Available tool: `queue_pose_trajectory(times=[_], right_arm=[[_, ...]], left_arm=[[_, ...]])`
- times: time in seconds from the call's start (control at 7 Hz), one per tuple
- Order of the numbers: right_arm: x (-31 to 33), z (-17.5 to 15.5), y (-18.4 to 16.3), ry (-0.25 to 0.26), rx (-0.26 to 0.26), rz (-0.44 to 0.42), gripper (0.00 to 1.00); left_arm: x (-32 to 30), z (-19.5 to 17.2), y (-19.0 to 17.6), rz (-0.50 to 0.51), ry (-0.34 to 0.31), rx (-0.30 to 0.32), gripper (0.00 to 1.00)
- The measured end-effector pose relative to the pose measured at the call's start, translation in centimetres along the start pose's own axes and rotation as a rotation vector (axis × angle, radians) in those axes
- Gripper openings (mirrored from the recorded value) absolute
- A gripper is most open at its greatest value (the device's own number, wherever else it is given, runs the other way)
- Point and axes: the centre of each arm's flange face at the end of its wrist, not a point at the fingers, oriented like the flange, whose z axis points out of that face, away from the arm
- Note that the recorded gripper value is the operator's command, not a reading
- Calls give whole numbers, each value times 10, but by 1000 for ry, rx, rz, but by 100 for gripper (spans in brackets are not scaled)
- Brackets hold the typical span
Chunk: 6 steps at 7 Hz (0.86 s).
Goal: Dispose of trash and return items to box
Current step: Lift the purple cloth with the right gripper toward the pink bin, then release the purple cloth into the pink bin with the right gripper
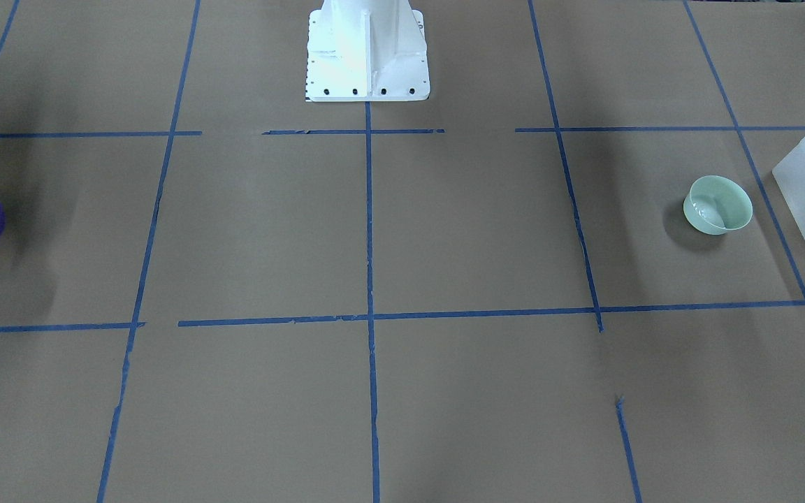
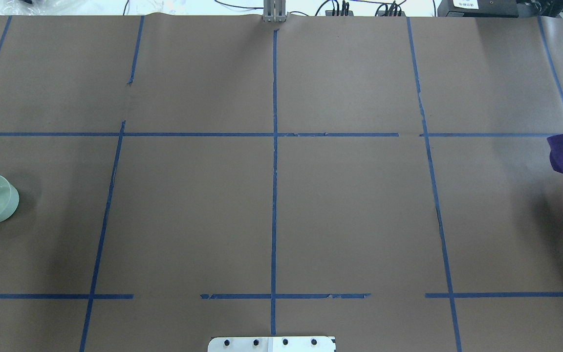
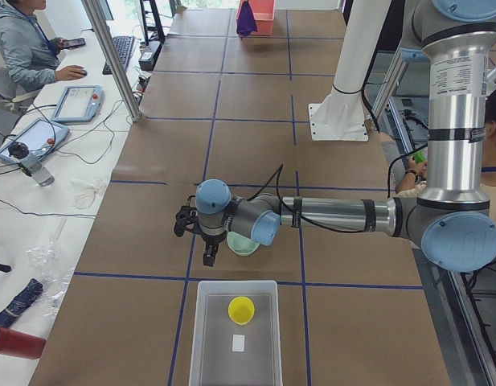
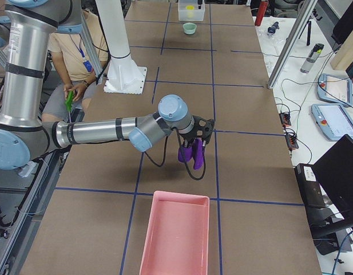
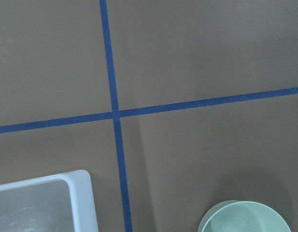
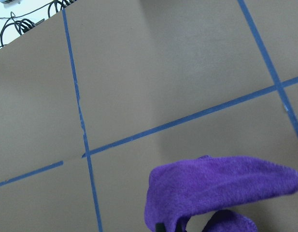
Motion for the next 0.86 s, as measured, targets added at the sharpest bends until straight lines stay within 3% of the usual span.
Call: queue_pose_trajectory(times=[0.29,0.43,0.57,0.86], right_arm=[[72,-57,-19,109,36,-137,0],[107,-82,-22,180,27,-212,0],[136,-92,-27,244,-1,-269,0],[203,-69,-52,310,-106,-315,0]], left_arm=[[7,27,3,-25,17,-7,99],[6,32,4,-34,18,-11,99],[4,35,5,-38,12,-13,99],[-2,38,4,-41,-42,4,99]])
